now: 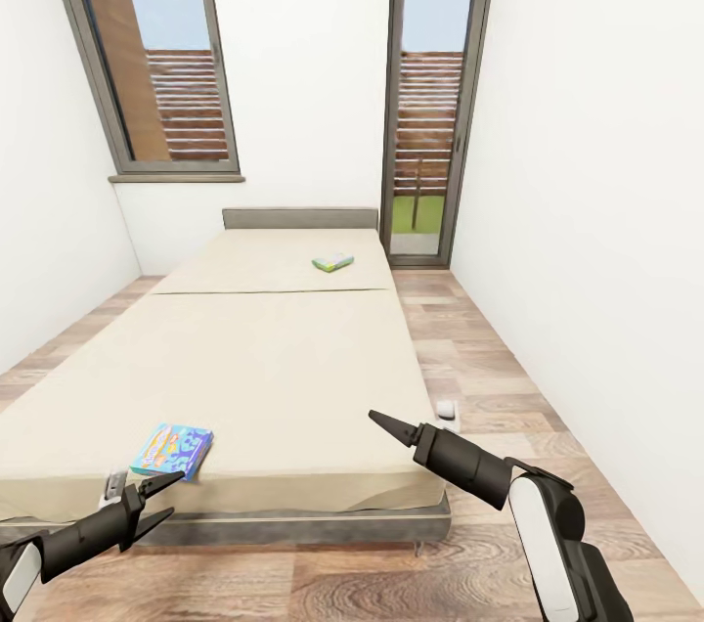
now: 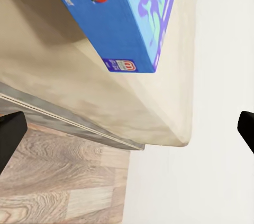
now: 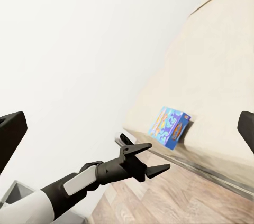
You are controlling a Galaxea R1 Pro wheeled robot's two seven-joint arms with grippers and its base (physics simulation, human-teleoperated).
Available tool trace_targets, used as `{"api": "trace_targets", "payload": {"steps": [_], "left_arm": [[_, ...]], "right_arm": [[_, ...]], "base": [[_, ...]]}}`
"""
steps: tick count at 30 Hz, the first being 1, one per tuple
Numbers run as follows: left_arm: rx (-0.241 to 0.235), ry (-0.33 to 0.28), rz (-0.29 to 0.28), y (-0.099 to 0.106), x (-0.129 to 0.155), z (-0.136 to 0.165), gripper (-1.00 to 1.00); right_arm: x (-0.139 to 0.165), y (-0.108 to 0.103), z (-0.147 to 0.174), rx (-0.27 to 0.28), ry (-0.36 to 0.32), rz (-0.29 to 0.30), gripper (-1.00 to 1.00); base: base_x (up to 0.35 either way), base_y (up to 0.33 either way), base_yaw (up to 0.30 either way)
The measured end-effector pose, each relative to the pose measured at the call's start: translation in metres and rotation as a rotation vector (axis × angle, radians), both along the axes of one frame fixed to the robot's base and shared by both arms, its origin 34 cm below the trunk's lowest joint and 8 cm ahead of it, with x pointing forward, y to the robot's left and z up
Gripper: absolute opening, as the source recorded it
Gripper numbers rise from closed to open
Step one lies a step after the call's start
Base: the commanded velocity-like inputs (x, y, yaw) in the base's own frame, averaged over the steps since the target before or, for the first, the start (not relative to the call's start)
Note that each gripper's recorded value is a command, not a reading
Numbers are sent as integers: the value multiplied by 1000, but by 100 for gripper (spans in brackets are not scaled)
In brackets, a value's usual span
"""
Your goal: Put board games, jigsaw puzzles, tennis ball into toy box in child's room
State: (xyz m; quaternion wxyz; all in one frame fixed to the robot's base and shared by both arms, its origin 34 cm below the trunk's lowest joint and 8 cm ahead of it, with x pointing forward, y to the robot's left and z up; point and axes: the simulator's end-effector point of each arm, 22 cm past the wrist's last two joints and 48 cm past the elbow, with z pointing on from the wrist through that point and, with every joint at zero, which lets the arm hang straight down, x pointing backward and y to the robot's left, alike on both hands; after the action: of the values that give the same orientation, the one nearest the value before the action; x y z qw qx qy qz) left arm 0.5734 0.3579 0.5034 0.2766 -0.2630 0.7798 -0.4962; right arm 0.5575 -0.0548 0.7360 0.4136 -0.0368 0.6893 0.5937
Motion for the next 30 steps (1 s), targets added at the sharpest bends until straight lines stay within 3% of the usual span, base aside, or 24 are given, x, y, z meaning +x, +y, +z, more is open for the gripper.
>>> {"api": "trace_targets", "payload": {"steps": [30], "left_arm": [[0,0,0,0,0,0,100]], "right_arm": [[0,0,0,-1,-2,-1,100]], "base": [[53,-5,0]]}}
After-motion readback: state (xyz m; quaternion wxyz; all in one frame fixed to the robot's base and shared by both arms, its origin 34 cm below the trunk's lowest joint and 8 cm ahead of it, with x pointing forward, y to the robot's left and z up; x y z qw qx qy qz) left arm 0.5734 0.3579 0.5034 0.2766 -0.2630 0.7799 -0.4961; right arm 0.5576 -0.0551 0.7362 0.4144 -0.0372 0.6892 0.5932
